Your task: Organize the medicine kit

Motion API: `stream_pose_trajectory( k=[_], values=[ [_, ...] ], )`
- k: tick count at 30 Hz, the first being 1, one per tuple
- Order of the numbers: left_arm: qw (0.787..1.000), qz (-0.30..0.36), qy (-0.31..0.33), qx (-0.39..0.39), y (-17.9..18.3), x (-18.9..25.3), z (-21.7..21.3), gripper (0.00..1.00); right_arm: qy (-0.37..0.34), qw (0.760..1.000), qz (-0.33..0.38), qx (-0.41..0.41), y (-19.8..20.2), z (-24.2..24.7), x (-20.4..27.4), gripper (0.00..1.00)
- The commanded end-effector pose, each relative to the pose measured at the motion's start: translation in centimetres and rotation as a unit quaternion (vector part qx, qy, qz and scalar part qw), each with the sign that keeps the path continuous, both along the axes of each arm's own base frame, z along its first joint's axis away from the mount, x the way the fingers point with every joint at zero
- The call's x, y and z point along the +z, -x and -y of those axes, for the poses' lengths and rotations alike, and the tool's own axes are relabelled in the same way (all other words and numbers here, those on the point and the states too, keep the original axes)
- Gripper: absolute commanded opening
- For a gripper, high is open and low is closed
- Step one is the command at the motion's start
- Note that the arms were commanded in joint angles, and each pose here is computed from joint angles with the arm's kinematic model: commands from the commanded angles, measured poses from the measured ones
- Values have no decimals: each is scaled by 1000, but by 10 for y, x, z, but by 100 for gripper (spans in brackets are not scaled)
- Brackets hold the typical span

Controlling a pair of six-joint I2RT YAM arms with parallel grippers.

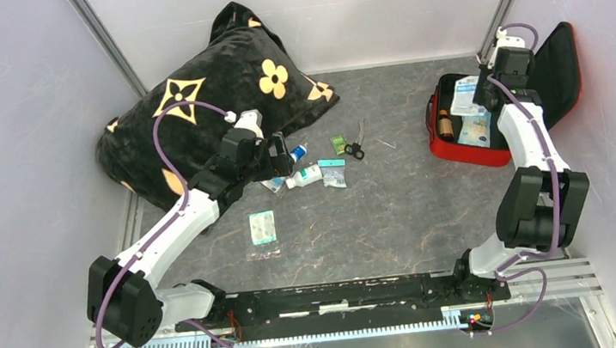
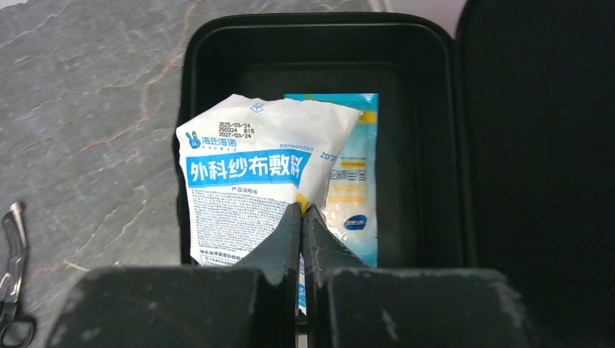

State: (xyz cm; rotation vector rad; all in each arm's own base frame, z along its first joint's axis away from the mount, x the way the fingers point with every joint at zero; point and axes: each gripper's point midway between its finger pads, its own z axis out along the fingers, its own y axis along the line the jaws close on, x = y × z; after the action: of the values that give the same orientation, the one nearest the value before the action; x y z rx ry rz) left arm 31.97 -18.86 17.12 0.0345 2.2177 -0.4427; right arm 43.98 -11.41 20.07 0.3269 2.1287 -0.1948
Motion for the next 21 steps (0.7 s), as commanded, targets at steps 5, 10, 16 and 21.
stream_pose_trajectory(
  k=[5, 10, 16, 21],
  values=[
    [999, 11, 40, -1, -9, 18, 12, 100, 19, 997, -41, -69, 2, 47, -29, 0],
    [999, 2, 51, -5, -11, 12, 19, 100, 8, 995, -67, -76, -6, 56, -61, 1],
    [999, 7, 47, 7, -16, 10, 16, 100, 20, 991, -90, -92, -8, 67, -77, 16],
    [999, 15, 42, 16, -18, 13, 13, 100, 18, 994, -61, -92, -9, 65, -52, 33]
  ],
)
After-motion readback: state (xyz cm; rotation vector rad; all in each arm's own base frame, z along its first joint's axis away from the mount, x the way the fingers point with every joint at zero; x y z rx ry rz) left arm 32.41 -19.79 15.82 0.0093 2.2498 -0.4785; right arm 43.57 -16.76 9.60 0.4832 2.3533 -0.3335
